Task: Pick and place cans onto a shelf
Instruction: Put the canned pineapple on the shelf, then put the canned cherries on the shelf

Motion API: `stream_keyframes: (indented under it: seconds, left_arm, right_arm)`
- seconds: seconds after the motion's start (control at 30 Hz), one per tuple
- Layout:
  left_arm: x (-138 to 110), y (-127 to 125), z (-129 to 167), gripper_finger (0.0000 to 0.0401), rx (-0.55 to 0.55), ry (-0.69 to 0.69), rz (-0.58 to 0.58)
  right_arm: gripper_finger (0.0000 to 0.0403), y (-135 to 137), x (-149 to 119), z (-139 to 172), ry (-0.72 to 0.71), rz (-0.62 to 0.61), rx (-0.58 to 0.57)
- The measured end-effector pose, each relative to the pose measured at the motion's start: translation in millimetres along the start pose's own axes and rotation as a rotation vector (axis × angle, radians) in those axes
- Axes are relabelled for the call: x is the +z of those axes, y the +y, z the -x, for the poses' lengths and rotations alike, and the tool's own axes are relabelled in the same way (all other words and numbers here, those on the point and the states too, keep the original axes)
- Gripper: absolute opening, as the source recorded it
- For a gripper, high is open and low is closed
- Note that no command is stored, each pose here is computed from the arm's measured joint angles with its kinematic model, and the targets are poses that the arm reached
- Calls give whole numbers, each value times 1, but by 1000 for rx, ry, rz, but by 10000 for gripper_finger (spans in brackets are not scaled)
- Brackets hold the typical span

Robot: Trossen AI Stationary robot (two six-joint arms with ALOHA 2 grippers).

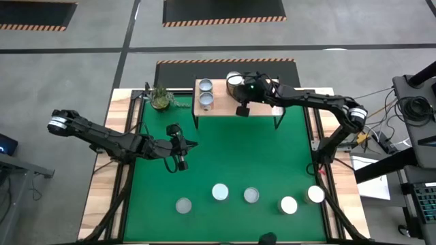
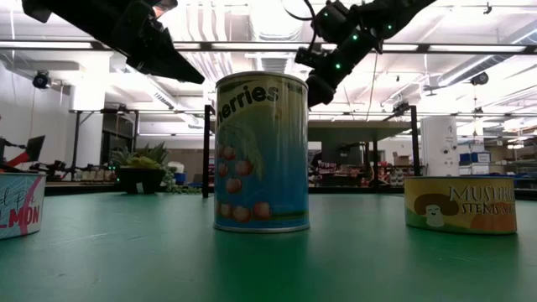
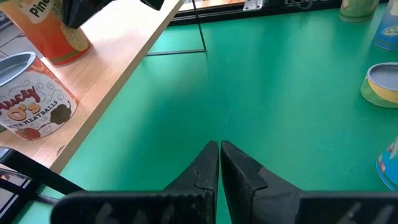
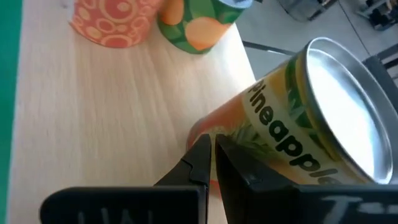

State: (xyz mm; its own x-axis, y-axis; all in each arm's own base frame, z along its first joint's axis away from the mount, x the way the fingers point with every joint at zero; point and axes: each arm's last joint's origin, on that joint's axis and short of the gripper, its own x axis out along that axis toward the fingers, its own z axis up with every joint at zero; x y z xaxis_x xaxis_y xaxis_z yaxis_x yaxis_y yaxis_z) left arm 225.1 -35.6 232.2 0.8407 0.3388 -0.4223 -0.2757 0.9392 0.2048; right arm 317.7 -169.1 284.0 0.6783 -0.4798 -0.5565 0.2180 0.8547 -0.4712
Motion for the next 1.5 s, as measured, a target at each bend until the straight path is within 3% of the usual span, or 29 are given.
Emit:
stream_keyframes:
  seconds: [0.2, 0.4, 0.8, 1.03, 1.27, 1.5]
  left_arm:
    - [0, 0, 0, 0, 0, 0, 0]
    - [0, 0, 0, 0, 0, -1, 1]
    - [5, -1, 0, 0, -20, -22, 62]
    - [24, -8, 3, 0, -216, -63, 126]
    - [38, -41, -2, 0, -321, -4, 140]
    - [42, -94, 4, 0, -396, 253, 154]
  right_arm:
    - [13, 1, -2, -2, 1, -34, 36]
    - [13, 24, 15, 30, -37, -98, 167]
    - [13, 129, 37, 112, -147, -87, 465]
    - [13, 185, 19, 130, -115, -127, 618]
    - [13, 222, -6, 135, -81, -111, 591]
    - [13, 246, -31, 134, -78, -110, 626]
